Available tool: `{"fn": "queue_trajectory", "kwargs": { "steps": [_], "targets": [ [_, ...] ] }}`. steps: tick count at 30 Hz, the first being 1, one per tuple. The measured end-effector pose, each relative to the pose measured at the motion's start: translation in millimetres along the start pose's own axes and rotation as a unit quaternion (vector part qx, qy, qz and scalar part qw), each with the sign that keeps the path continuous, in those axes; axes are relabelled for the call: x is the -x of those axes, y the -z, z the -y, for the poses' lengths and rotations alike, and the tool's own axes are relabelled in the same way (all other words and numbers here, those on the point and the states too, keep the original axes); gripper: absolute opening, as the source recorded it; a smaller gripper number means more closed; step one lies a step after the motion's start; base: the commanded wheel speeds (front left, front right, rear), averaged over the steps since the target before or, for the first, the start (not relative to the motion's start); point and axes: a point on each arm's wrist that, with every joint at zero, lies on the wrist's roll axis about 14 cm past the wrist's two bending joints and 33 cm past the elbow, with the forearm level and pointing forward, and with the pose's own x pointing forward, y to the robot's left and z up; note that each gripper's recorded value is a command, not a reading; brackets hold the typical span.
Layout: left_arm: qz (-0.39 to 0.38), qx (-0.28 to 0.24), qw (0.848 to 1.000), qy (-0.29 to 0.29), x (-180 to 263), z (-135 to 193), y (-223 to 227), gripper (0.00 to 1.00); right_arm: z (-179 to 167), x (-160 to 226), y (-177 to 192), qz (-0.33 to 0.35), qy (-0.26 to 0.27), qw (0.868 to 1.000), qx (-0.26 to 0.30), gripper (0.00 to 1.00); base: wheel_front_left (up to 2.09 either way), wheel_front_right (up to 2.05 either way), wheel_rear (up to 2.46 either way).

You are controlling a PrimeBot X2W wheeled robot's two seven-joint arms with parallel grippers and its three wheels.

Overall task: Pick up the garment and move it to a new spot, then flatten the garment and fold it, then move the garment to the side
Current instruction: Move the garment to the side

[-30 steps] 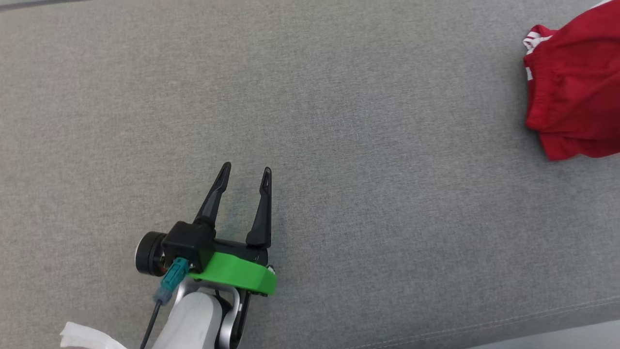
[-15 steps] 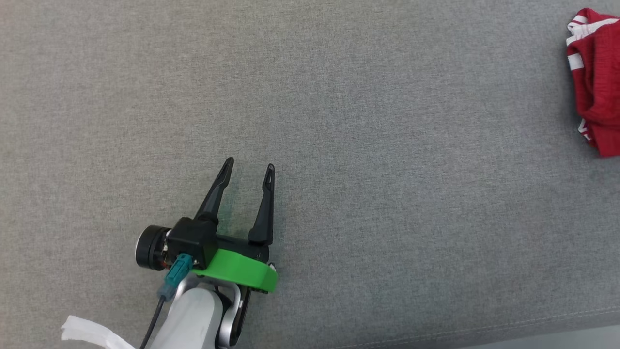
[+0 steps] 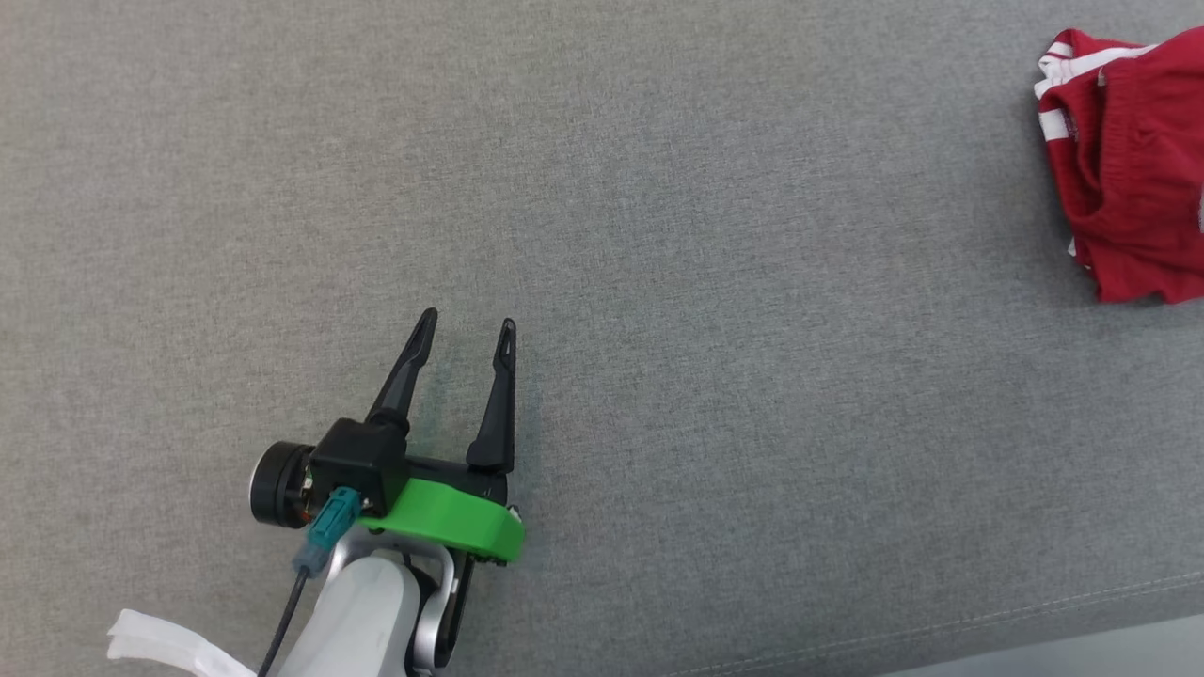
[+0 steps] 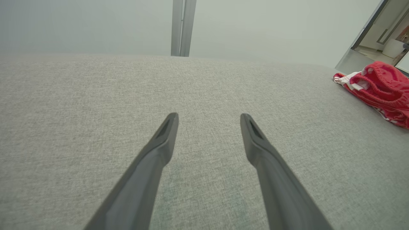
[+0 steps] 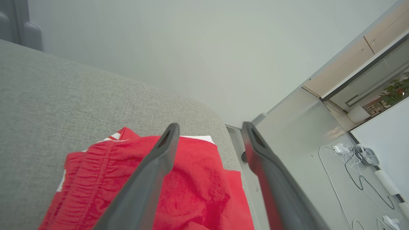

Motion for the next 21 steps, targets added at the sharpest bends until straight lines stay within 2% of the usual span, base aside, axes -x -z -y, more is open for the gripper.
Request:
{"fn": "queue_trajectory", "kwargs": {
  "steps": [5,11,17,21],
  "targets": [
    [0.012,-0.007,1.0,-0.018,4.3,-7.7,-13.1,1.0,-24.2,8.2,-35.7,0.049,-0.021,0.998,-0.044,1.0,0.0,0.0,0.0],
    [0.03,-0.016,0.998,-0.056,16.7,-25.3,-32.8,1.0,-63.5,33.0,-68.5,0.093,-0.057,0.987,-0.116,1.0,0.0,0.0,0.0],
    [0.044,-0.02,0.994,-0.101,45.1,-43.4,-46.5,1.0,-101.4,69.6,-95.7,0.136,-0.093,0.969,-0.186,1.0,0.0,0.0,0.0],
    [0.053,-0.017,0.991,-0.125,66.3,-51.3,-52.2,1.0,-120.5,94.6,-103.1,0.156,-0.112,0.959,-0.21,1.0,0.0,0.0,0.0]
  ]
}}
